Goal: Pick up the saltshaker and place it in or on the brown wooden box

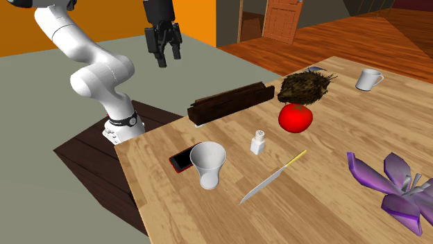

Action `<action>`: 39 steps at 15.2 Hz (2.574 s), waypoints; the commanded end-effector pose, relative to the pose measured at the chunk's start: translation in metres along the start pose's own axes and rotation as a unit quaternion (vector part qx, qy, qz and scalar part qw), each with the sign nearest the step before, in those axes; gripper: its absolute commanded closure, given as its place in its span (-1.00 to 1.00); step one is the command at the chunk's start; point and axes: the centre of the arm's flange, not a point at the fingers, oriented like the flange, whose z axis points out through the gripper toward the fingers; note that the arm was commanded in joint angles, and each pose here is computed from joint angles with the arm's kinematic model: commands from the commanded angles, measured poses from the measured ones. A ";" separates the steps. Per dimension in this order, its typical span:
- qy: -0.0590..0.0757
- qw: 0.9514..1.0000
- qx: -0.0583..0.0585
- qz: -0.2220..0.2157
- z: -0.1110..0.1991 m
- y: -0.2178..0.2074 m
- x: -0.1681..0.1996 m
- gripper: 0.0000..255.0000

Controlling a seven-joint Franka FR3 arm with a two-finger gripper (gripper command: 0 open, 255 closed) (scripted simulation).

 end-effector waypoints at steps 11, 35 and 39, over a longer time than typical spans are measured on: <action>-0.017 1.000 0.000 -0.021 0.080 -0.005 0.111 -1.00; -0.046 0.997 -0.001 -0.058 0.256 -0.024 0.290 -1.00; -0.046 0.997 -0.001 -0.058 0.265 -0.024 0.290 -1.00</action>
